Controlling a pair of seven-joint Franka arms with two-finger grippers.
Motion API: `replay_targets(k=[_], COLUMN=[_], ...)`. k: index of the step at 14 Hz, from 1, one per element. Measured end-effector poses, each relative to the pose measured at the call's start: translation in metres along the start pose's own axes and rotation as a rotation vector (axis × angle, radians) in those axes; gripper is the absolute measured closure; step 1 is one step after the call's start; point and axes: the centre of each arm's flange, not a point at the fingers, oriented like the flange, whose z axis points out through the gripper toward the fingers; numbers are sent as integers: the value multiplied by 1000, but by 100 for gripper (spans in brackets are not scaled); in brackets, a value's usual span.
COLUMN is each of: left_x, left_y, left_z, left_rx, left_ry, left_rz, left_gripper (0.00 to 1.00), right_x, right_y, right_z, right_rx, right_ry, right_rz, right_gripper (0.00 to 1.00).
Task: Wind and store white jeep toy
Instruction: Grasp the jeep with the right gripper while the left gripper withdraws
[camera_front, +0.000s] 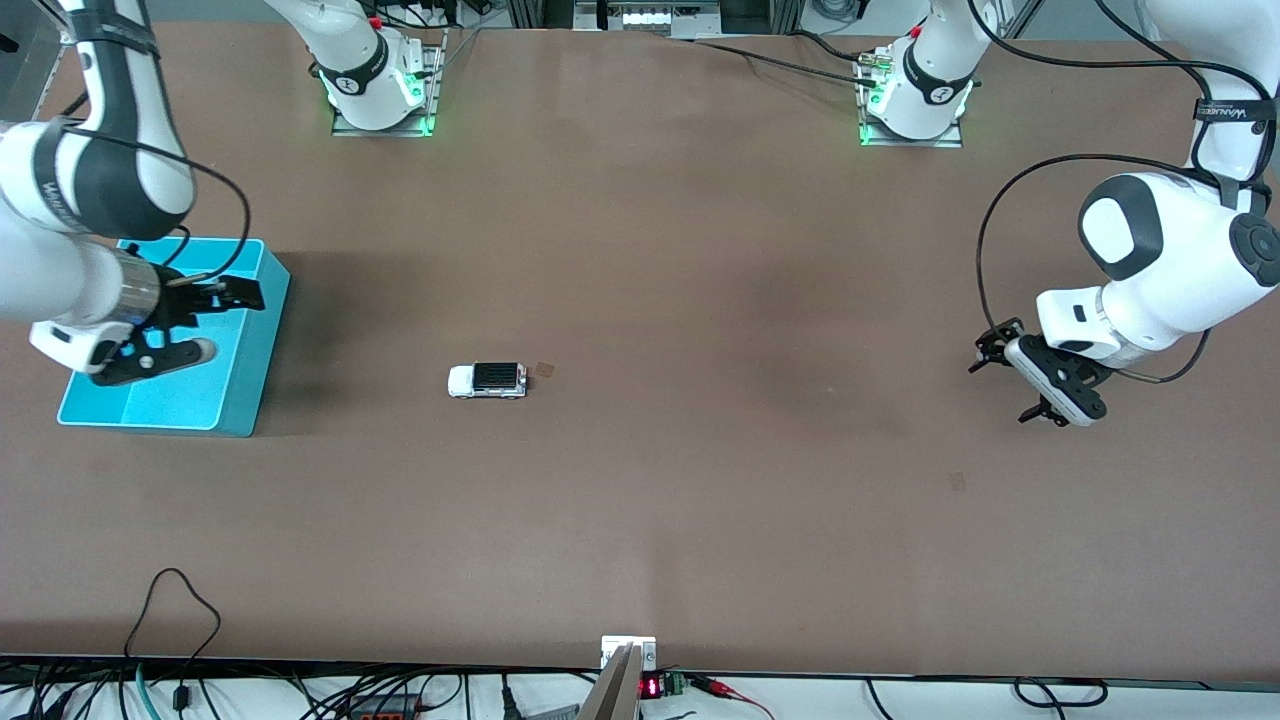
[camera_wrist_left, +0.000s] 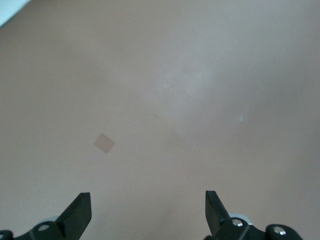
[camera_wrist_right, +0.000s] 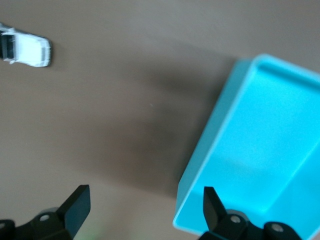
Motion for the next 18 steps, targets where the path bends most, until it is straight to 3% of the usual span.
replay_targets(k=[6,10,13,18], left_x=[27,22,31,38], left_y=[11,-5,3,16], left_z=[-25,-56,-90,-145], left_rx=[13,19,21,48], left_ry=[31,-46,-133,-177], left_rz=[-377,-492,-606,-772], left_gripper=[0,0,0,0], right_x=[35,56,73,92], right_y=[-97,-164,-197,-256], right_z=[39,75,107,154], right_rx=[-75,-153,-177,-195], right_ry=[67,158,198,240], right_rz=[-525,-828,-971,-1080], right_gripper=[0,0,0,0])
